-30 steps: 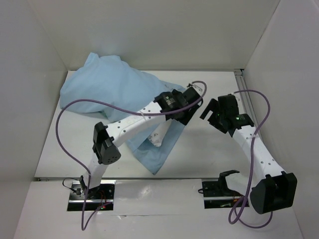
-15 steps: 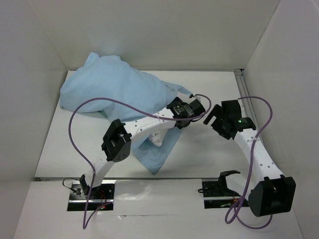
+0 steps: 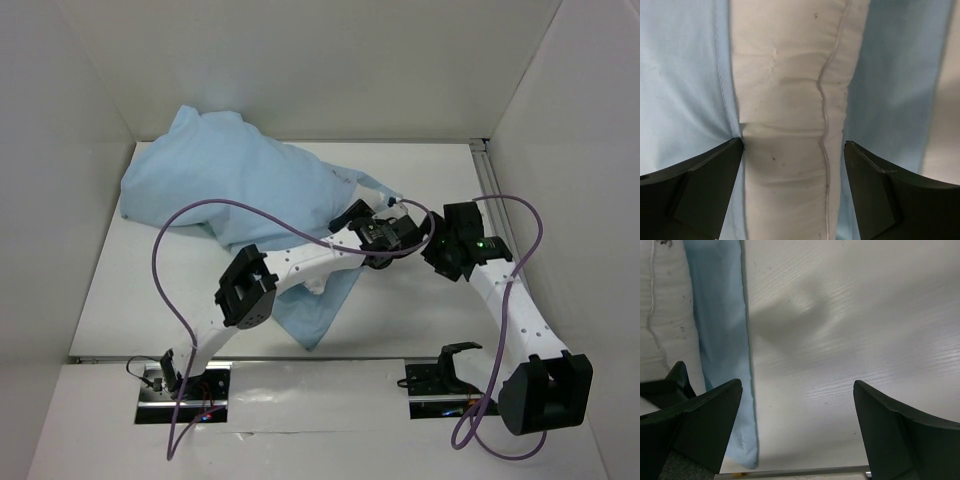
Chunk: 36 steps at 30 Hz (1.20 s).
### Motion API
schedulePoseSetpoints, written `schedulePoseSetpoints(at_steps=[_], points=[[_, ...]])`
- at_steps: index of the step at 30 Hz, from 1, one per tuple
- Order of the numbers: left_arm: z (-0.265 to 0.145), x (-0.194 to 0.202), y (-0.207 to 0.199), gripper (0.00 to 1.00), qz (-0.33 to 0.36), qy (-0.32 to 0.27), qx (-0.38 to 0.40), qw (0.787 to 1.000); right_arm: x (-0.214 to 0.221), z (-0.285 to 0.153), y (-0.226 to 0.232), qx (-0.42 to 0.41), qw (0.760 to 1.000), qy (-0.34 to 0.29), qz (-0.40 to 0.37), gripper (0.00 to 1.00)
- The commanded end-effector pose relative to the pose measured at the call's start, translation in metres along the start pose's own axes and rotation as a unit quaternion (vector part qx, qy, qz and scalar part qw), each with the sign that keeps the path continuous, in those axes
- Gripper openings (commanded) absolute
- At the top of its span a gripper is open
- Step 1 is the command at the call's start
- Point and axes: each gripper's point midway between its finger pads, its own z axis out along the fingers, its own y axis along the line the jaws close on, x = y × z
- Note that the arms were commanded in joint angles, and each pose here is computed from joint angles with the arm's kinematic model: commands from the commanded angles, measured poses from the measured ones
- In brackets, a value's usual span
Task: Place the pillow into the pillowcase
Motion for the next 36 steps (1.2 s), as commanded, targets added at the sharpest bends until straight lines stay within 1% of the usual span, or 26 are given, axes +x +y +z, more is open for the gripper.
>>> schedulePoseSetpoints(at_steps=[1,3,5,8,10,11,12,14,15,17,18,19,20,21,22,23,24,25,27,28,29,30,31,32,34,36], points=[[0.025,0.011,0.027,0.96,-0.026,0.028,-0.063,0.997,-0.008,-0.003,0.001,-0.004,1.0,-0.016,-0.004,0.99],[0.035,0.016,0.029,0.94,-0.034,0.04,-0.063,0.997,-0.008,-0.003,0.001,-0.004,1.0,-0.016,-0.004,0.99],[0.049,0.023,0.036,0.9,-0.041,0.05,-0.09,0.994,-0.008,-0.003,0.001,-0.004,1.0,-0.016,-0.004,0.99],[0.06,0.026,0.045,0.78,-0.05,0.057,-0.107,0.991,-0.008,-0.005,0.002,-0.007,1.0,-0.02,-0.004,0.99],[0.062,0.024,0.049,0.54,-0.062,0.056,-0.109,0.991,-0.011,-0.007,0.0,-0.002,1.0,-0.023,-0.004,0.99],[0.064,0.022,0.054,0.32,-0.069,0.056,-0.111,0.99,-0.011,-0.009,0.001,-0.005,1.0,-0.026,-0.004,0.99],[0.06,0.015,0.054,0.0,-0.08,0.051,-0.098,0.991,-0.012,-0.009,0.0,-0.002,1.0,-0.029,-0.004,0.99],[0.059,0.007,0.064,0.0,-0.096,0.049,-0.079,0.991,-0.012,-0.009,-0.003,0.006,1.0,-0.029,-0.004,0.99],[0.053,-0.002,0.061,0.0,-0.112,0.043,-0.05,0.992,-0.012,-0.009,-0.004,0.006,1.0,-0.029,-0.011,0.99],[0.036,-0.016,0.079,0.0,-0.139,0.033,-0.015,0.99,-0.016,-0.011,0.003,-0.007,0.999,-0.03,-0.031,0.99],[0.023,-0.031,0.079,0.0,-0.159,0.022,0.043,0.986,-0.018,-0.011,0.007,-0.019,0.999,-0.032,-0.04,0.99],[-0.002,-0.048,0.092,0.0,-0.184,-0.002,0.079,0.98,-0.02,-0.011,0.013,-0.031,0.997,-0.032,-0.058,0.99],[-0.009,-0.054,0.108,0.0,-0.21,-0.008,0.102,0.972,-0.02,-0.014,0.024,-0.061,0.996,-0.026,-0.067,0.99],[-0.026,-0.064,0.107,0.0,-0.231,-0.019,0.164,0.959,-0.026,-0.015,0.036,-0.089,0.992,-0.037,-0.075,0.97],[-0.038,-0.07,0.117,0.0,-0.257,-0.027,0.191,0.947,-0.031,-0.02,0.048,-0.117,0.988,-0.045,-0.092,0.95],[-0.057,-0.08,0.148,0.0,-0.292,-0.056,0.209,0.932,-0.032,-0.025,0.062,-0.142,0.983,-0.05,-0.102,0.93],[-0.066,-0.084,0.146,0.0,-0.303,-0.063,0.248,0.918,-0.043,-0.032,0.082,-0.165,0.977,-0.076,-0.114,0.92],[-0.075,-0.089,0.155,0.0,-0.327,-0.072,0.263,0.905,-0.035,-0.041,0.104,-0.187,0.969,-0.083,-0.141,0.92],[-0.085,-0.093,0.174,0.0,-0.354,-0.084,0.283,0.887,-0.036,-0.038,0.125,-0.182,0.966,-0.105,-0.153,0.92],[-0.097,-0.095,0.179,0.0,-0.361,-0.091,0.304,0.877,-0.041,-0.044,0.143,-0.201,0.96,-0.121,-0.152,0.92],[-0.106,-0.1,0.185,0.0,-0.364,-0.104,0.311,0.872,-0.032,-0.046,0.159,-0.215,0.956,-0.118,-0.161,0.92],[-0.106,-0.102,0.192,0.0,-0.374,-0.108,0.308,0.868,-0.024,-0.038,0.169,-0.223,0.955,-0.106,-0.164,0.92],[-0.112,-0.105,0.2,0.0,-0.385,-0.116,0.31,0.861,-0.026,-0.048,0.194,-0.257,0.945,-0.121,-0.162,0.92],[-0.123,-0.108,0.205,0.0,-0.386,-0.128,0.32,0.856,-0.023,-0.048,0.205,-0.273,0.94,-0.119,-0.167,0.92],[-0.133,-0.113,0.207,0.0,-0.4,-0.133,0.335,0.843,-0.017,-0.039,0.223,-0.282,0.938,-0.117,-0.167,0.89],[-0.139,-0.113,0.209,0.0,-0.403,-0.136,0.341,0.838,-0.016,-0.039,0.244,-0.307,0.929,-0.126,-0.163,0.88]])
